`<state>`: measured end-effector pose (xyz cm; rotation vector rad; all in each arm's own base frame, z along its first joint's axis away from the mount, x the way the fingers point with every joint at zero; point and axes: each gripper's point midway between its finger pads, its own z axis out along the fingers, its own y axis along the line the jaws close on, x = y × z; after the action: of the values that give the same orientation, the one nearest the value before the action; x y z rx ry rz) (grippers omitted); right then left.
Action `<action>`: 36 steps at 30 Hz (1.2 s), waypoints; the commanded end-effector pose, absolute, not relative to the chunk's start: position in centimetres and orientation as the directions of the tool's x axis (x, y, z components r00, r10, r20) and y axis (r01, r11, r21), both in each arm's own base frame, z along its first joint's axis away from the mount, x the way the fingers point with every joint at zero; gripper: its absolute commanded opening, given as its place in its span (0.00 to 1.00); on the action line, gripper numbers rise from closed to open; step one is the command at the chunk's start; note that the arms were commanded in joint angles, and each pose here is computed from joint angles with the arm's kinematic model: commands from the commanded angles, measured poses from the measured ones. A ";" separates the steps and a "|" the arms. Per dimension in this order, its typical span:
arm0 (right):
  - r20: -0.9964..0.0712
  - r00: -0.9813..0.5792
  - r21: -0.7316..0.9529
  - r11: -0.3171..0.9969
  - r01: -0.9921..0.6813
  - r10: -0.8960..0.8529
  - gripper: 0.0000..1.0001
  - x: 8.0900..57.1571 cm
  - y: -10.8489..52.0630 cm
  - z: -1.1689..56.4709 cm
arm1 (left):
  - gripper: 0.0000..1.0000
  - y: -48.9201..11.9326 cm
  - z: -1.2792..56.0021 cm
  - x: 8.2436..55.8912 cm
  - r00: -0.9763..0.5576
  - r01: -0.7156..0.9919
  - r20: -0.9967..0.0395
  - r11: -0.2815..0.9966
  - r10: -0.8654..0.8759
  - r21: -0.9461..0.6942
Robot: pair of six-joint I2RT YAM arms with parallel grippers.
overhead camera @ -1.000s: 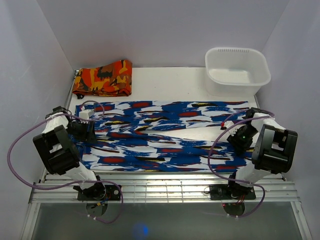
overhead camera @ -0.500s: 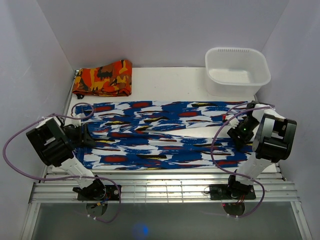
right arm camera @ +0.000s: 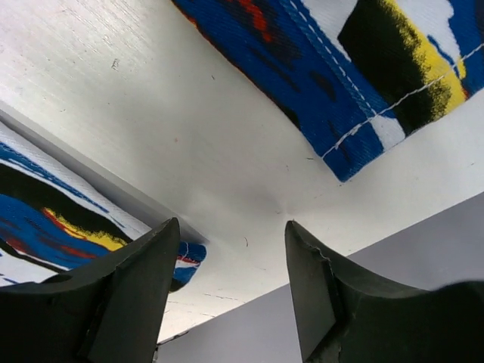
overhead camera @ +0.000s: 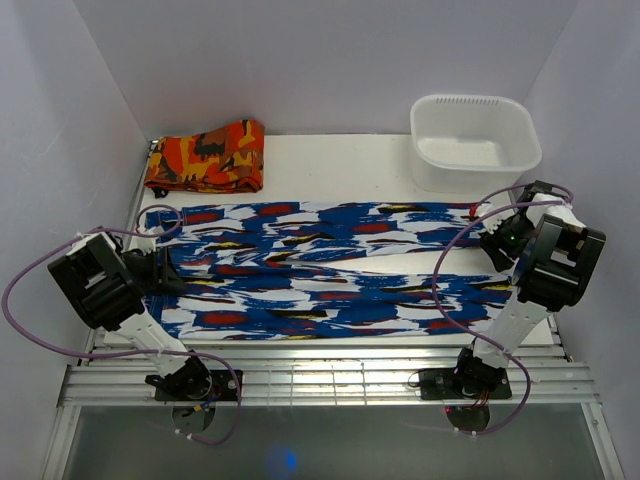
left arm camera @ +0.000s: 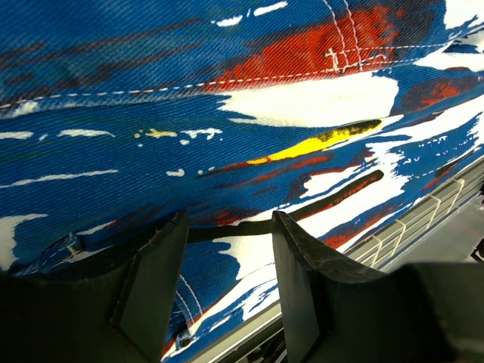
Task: Fold and stack the trousers
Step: Flatten the trousers out
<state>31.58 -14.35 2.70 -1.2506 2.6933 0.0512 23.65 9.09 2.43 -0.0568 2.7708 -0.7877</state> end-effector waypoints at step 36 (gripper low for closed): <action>-0.476 -0.475 -0.148 0.600 -0.786 -0.740 0.44 44.1 -2.0 5.5 | 0.72 11.8 14.7 36.5 -0.693 0.321 -0.717 0.922 0.072 -0.217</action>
<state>41.93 -2.38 7.50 -1.3300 2.2657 0.1360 33.25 11.93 14.86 0.3251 2.3423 -0.4308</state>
